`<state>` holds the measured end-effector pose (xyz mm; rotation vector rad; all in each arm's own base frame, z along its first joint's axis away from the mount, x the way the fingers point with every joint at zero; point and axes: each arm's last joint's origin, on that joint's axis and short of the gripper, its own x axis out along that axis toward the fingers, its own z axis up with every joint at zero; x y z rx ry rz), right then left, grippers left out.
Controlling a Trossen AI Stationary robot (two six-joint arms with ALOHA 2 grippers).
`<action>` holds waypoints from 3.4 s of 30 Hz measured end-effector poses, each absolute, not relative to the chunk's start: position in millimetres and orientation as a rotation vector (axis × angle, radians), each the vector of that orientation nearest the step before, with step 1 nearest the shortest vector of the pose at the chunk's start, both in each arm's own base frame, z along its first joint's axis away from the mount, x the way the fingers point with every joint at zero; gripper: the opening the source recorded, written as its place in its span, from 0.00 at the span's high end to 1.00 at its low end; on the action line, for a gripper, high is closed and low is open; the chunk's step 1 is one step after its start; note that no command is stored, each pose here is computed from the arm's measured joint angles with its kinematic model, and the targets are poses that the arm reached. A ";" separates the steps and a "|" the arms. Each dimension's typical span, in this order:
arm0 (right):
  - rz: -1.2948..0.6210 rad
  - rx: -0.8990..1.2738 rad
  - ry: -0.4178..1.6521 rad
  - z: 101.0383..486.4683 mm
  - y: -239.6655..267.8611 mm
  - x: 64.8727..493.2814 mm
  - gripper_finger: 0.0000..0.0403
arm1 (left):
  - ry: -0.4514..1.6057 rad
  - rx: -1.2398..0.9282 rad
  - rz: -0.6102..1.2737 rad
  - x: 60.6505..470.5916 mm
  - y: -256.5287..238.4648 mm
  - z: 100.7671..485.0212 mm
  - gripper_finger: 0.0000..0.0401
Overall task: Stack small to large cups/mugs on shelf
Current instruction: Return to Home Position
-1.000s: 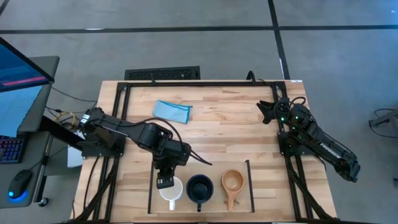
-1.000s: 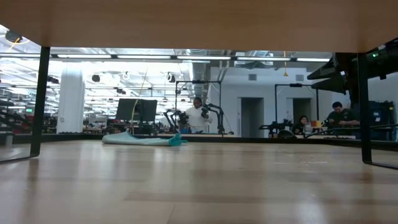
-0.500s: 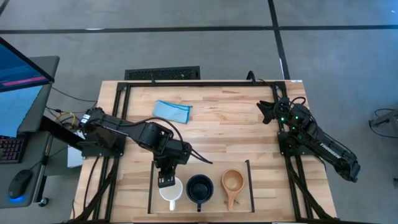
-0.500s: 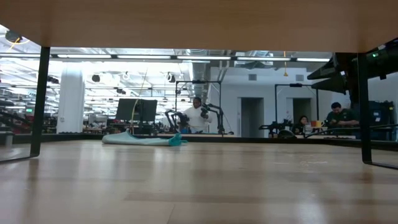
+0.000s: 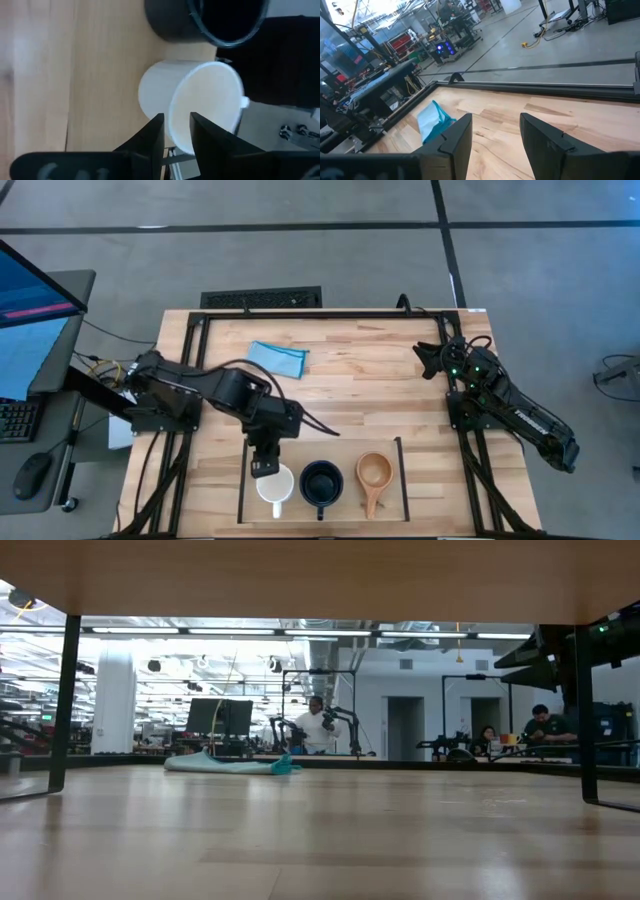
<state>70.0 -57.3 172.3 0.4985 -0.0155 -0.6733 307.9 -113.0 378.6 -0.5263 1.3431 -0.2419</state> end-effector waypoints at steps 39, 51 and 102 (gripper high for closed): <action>-0.529 0.304 -0.131 190.8 -55.1 72.5 0.54 | 0.480 0.059 0.709 152.1 -31.0 499.5 0.79; -0.530 0.265 -0.156 194.0 -55.2 72.2 0.54 | 0.202 -0.054 0.673 110.4 -21.9 406.7 0.79; -0.509 0.292 -0.371 212.7 -53.7 69.0 0.54 | -0.033 -0.097 0.390 97.4 -19.1 277.6 1.00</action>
